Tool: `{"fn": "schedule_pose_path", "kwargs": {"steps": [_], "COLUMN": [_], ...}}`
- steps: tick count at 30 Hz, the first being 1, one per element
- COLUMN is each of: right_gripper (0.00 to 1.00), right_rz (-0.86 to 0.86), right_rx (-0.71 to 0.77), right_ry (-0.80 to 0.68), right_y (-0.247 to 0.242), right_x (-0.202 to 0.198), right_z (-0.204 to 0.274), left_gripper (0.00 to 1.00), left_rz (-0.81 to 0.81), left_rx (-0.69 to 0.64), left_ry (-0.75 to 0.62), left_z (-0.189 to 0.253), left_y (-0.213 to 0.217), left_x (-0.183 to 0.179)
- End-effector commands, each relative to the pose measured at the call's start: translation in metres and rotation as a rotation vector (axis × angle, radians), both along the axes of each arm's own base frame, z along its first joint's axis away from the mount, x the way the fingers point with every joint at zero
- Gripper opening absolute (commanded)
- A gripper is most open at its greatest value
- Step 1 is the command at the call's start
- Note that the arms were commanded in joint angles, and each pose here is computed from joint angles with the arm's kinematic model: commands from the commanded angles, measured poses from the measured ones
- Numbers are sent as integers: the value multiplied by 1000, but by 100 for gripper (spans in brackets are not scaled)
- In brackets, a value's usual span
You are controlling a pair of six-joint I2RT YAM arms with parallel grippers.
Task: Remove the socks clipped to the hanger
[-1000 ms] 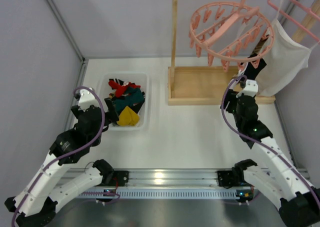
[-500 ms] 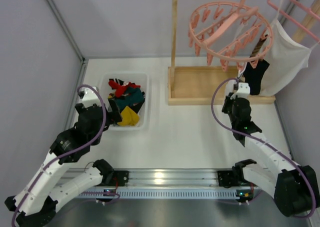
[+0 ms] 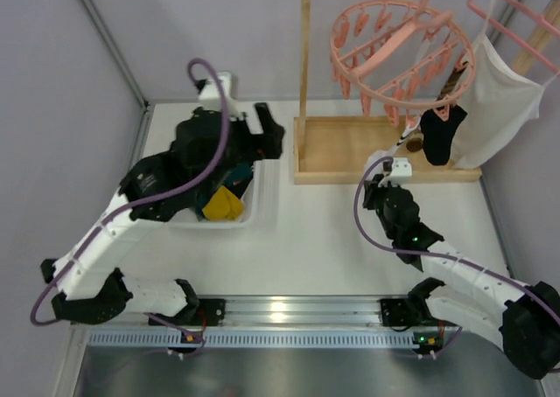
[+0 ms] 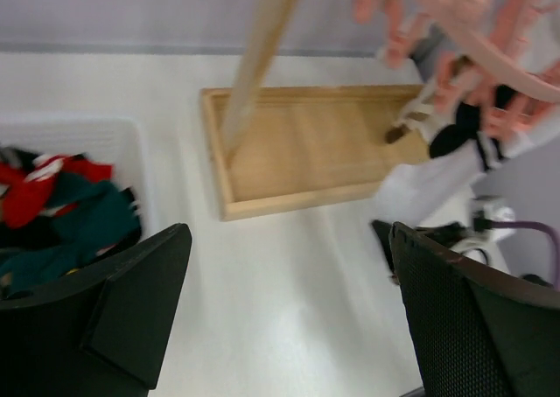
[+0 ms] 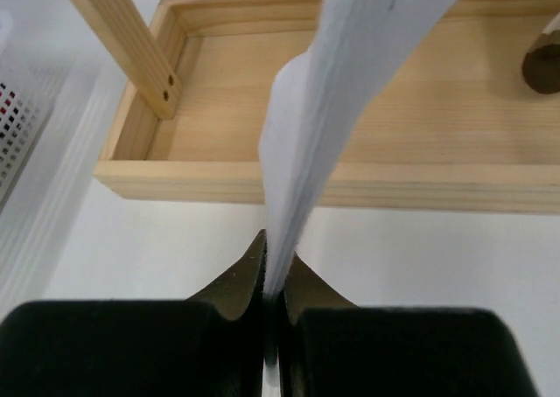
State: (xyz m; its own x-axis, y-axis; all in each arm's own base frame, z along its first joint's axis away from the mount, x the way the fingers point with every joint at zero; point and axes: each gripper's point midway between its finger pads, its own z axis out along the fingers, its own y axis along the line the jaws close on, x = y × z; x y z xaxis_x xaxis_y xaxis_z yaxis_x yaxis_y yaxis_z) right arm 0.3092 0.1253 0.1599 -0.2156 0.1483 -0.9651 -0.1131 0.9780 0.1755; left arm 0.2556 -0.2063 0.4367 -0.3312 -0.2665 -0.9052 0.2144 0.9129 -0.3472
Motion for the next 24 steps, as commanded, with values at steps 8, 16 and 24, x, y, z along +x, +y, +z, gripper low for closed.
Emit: {"fn": "schedule_pose_path", "kwargs": {"steps": [8, 16, 24], "right_gripper": [0, 0, 0], "right_rz": [169, 316, 388], "right_rx": [164, 262, 275], "right_ry": [-51, -97, -116], "right_y": [72, 79, 76], "right_x": [-25, -57, -77], "right_z": [33, 55, 66], "left_gripper": [99, 99, 98], "left_rz": [-459, -421, -541], "left_rx": [79, 68, 0], "left_ry": [-170, -216, -236], "left_z": [46, 39, 30], "left_y": [-227, -243, -276], "left_x": [-15, 20, 29]}}
